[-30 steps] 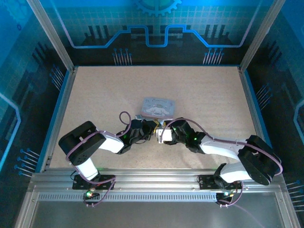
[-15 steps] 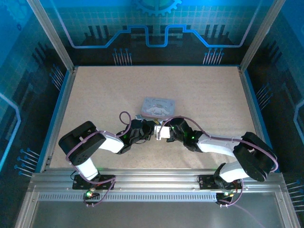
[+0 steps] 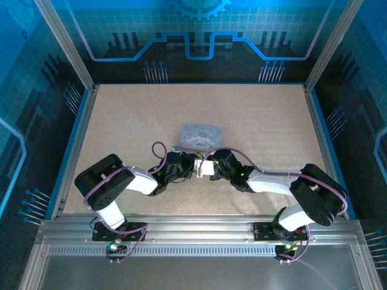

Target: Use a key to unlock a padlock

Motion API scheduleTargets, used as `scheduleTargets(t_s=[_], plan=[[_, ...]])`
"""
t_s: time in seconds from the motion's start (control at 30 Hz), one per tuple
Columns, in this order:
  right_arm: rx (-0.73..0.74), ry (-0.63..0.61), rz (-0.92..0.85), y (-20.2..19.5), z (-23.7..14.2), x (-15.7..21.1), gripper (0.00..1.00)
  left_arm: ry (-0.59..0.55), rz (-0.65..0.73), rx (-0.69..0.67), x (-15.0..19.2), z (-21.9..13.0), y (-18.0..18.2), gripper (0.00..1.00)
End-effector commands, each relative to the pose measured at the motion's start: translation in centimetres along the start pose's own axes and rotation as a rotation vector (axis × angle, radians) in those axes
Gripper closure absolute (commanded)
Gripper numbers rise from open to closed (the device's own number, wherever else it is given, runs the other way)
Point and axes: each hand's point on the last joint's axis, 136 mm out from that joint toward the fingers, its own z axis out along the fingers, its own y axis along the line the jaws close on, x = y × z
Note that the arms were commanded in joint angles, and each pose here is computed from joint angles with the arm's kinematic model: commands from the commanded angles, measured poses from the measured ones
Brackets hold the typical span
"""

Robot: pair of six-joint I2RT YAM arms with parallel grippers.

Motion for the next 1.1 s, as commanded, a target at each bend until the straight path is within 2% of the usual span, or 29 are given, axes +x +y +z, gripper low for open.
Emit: scheduleTargets(t_s=[0.0, 0.23, 0.5, 0.9, 1.0, 1.07], plan=[[0.036, -0.036, 0.019, -0.9, 0.2, -1.6, 0.83, 0.003, -0.011, 0.076, 0.3, 0.2, -2.7, 0.98], [0.049, -0.048, 0.07, -1.4, 0.2, -2.0, 0.96, 0.004, -0.01, 0.076, 0.4, 0.2, -2.7, 0.98], [0.074, -0.057, 0.237, -2.3, -0.4, -2.3, 1.0, 0.002, -0.011, 0.073, 0.3, 0.2, -2.6, 0.98], [0.059, -0.065, 0.455, -2.1, -0.8, -2.4, 1.0, 0.002, -0.005, 0.068, 0.3, 0.1, -2.5, 0.98], [0.043, -0.068, 0.54, -1.6, -0.6, -2.2, 1.0, -0.002, 0.002, 0.062, 0.2, 0.2, -2.4, 0.92], [0.017, -0.073, 0.604, -1.0, -0.3, -1.8, 1.0, -0.007, 0.008, 0.051, 0.1, 0.2, -2.0, 0.82]])
